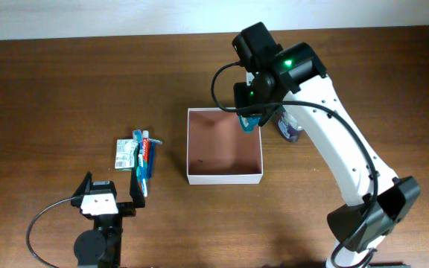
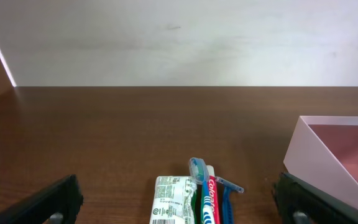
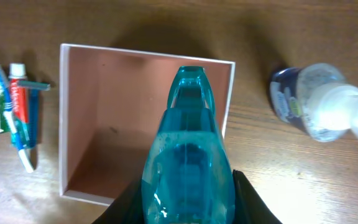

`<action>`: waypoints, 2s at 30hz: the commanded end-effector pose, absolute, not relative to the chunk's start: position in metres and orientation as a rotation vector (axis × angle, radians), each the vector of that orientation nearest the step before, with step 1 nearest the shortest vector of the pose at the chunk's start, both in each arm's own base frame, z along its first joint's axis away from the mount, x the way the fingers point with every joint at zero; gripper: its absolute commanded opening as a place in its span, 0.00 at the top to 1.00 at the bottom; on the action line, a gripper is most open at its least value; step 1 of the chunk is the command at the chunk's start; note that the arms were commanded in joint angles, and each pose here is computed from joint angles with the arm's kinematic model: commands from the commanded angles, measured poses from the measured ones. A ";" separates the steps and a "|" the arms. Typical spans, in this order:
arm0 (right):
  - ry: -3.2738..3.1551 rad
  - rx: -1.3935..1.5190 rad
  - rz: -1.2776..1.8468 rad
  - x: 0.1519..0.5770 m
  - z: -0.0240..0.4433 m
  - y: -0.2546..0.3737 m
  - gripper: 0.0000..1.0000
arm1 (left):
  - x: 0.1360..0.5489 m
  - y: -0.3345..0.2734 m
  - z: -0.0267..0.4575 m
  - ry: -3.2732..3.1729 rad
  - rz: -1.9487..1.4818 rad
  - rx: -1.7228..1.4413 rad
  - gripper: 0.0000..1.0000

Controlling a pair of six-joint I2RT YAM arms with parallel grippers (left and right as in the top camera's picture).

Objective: Pack container
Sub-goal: 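Lift the Listerine bottle and carry it left over the box, then lower the Listerine bottle upright into the box's back corner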

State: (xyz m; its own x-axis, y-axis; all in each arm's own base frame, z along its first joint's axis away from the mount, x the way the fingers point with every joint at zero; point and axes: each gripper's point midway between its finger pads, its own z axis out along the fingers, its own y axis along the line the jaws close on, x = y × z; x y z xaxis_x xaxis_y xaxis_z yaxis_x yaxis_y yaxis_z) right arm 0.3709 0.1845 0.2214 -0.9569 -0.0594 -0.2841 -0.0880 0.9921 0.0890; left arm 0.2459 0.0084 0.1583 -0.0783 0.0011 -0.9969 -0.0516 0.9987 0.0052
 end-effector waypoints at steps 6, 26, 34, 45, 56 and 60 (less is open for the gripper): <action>2.838 -0.084 0.066 0.388 0.209 0.184 0.85 | 0.246 0.008 0.157 1.647 0.049 -0.021 0.01; 2.845 -0.015 0.082 0.398 0.197 0.190 0.85 | 0.246 0.008 0.157 1.647 0.049 -0.021 0.01; 2.881 -0.020 0.061 0.390 0.194 0.186 0.85 | 0.246 0.008 0.157 1.647 0.049 -0.021 0.01; 2.880 -0.018 0.043 0.394 0.186 0.186 0.85 | 0.246 0.008 0.157 1.647 0.049 -0.021 0.00; 2.928 -0.038 -0.001 0.399 0.160 0.188 0.85 | 0.246 0.008 0.157 1.647 0.049 -0.021 0.01; 2.920 -0.034 -0.033 0.402 0.158 0.185 0.85 | 0.246 0.008 0.157 1.647 0.049 -0.021 0.00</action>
State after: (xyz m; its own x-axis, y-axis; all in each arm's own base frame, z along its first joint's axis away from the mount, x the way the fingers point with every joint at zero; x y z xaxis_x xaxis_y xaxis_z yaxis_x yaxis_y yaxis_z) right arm 0.3945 0.1891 0.1478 -0.9856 -0.0233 -0.1674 -0.0247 0.9997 0.0064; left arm 0.2459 0.0083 0.1584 -0.0780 0.0015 -0.9970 -0.0512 0.9987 0.0055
